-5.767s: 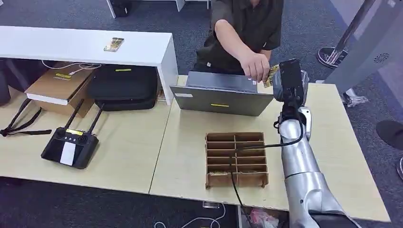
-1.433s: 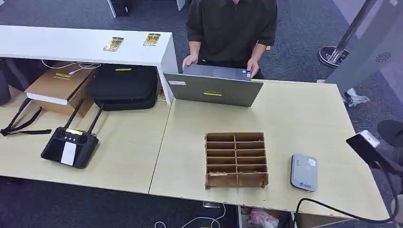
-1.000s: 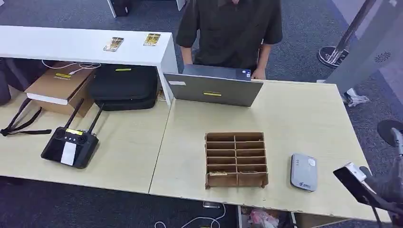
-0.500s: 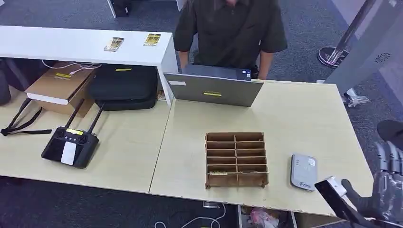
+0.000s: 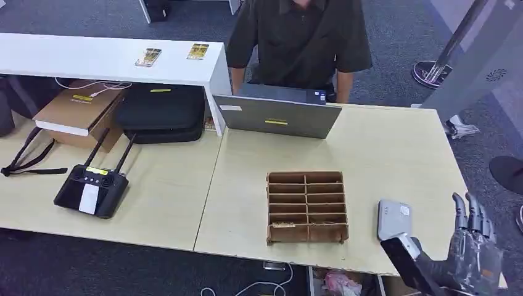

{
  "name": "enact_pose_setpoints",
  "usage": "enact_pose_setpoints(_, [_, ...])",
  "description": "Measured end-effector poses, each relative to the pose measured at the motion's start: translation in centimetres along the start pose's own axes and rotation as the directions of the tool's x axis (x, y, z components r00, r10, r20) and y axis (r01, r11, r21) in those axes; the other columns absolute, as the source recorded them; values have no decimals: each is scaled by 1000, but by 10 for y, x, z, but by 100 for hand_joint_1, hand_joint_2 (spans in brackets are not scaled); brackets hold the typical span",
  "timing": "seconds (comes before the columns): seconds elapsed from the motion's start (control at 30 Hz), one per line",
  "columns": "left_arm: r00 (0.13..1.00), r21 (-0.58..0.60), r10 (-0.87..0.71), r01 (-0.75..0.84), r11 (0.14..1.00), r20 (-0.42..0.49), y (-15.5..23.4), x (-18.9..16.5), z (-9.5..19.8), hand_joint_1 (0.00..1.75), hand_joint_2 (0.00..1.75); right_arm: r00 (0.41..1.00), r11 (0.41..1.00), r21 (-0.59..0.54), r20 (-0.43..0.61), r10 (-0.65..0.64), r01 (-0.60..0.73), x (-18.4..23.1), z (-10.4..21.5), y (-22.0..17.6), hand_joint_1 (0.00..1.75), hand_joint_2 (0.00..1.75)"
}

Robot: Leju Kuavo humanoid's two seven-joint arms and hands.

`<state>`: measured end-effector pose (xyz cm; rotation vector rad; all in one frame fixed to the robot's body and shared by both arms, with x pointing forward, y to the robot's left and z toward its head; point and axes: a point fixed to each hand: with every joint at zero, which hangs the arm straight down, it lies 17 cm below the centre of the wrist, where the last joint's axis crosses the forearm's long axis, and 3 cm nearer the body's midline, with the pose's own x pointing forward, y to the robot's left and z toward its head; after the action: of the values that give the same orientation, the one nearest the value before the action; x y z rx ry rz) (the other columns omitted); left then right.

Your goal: Pass the card to the sensor for recognition and then transmit it.

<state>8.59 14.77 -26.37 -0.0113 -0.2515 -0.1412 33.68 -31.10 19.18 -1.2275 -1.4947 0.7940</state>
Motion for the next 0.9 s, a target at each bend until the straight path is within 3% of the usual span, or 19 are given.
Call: enact_pose_setpoints(0.9, [1000,-10,29,-29,1000,-2,7,-1,-1,0,0,986,974,226,162,-39,1,61,12,69,0,175])
